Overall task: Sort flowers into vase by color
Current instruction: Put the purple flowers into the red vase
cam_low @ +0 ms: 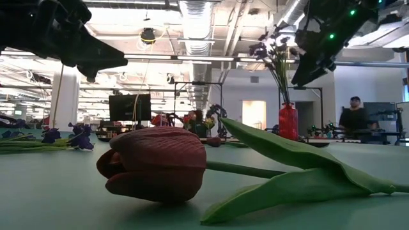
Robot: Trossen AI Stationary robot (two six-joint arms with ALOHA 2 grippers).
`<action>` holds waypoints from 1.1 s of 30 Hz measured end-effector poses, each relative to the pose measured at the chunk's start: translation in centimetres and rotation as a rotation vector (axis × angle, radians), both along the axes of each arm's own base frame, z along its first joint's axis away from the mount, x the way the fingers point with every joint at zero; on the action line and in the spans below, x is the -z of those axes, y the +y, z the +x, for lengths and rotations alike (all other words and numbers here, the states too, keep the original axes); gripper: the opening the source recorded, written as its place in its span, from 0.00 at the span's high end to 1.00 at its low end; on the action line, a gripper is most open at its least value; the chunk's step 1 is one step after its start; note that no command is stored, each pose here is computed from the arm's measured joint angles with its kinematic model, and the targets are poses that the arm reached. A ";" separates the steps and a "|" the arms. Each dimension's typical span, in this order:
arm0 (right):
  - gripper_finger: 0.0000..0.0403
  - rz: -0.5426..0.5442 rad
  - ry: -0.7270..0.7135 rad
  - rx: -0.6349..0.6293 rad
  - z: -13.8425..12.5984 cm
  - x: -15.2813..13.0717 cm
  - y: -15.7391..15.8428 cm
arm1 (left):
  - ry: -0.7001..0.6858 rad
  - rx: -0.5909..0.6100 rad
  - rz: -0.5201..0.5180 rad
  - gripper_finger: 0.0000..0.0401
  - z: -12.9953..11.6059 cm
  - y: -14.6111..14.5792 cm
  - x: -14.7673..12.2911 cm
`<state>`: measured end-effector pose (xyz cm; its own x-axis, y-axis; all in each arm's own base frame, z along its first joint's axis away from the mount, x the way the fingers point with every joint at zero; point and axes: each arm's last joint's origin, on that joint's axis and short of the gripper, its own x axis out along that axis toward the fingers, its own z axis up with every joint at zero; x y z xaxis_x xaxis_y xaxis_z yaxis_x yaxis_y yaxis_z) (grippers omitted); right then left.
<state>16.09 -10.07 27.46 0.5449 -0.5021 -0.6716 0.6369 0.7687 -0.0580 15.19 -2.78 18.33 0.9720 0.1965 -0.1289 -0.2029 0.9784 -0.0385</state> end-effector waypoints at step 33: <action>0.37 -0.042 -0.117 -0.657 4.1 3.4 12.2 | 1.008 -0.513 -1.062 0.68 1.6 -5.2 -1.3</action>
